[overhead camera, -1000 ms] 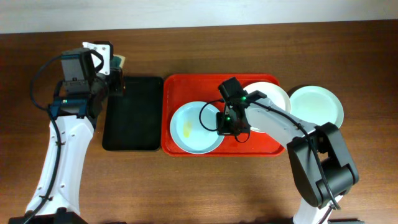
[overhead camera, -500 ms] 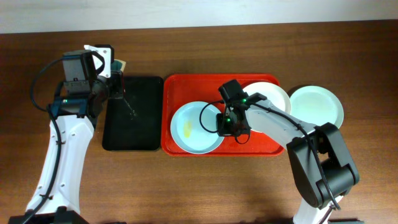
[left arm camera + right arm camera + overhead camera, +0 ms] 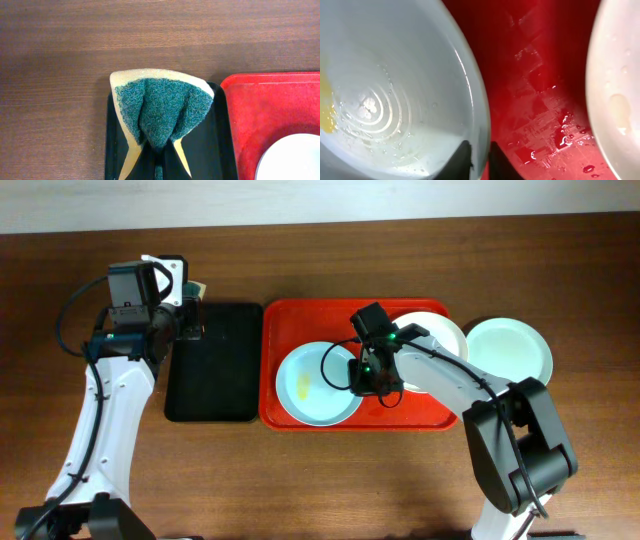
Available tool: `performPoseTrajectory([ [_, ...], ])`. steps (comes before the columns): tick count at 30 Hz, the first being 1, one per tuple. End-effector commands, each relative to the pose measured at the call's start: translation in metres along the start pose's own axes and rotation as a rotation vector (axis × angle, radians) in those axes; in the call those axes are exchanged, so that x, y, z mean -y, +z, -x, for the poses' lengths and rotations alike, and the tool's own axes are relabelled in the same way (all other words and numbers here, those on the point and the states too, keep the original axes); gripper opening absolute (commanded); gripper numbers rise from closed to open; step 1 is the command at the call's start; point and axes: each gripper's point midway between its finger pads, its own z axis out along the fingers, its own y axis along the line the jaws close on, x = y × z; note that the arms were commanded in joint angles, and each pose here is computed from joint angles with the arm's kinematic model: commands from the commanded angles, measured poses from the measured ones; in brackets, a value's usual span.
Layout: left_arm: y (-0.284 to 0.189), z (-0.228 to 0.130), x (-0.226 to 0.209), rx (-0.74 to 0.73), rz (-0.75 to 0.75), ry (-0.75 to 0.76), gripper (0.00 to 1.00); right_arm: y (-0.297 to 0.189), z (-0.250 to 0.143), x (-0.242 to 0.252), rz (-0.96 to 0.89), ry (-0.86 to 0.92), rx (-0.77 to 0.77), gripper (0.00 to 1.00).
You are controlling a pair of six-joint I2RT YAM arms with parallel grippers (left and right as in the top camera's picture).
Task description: Clean dirty plates on tray and stack at the side
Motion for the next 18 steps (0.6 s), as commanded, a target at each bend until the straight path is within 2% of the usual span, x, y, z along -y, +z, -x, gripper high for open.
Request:
performPoseTrajectory([
  [1, 0.001, 0.002, 0.001, 0.003, -0.010, 0.018, 0.00, -0.007, 0.010, 0.001, -0.009, 0.004, 0.033, 0.12],
  [5, 0.001, 0.001, 0.001, 0.000, -0.011, 0.018, 0.00, -0.007, 0.009, 0.004, -0.013, 0.012, 0.027, 0.12],
  [8, 0.001, 0.001, 0.001, -0.002, -0.011, 0.018, 0.00, -0.006, 0.009, 0.004, -0.013, 0.009, 0.029, 0.04],
  [18, 0.015, -0.021, 0.004, -0.077, -0.020, 0.014, 0.00, -0.006, 0.017, 0.001, 0.000, 0.007, 0.058, 0.04],
])
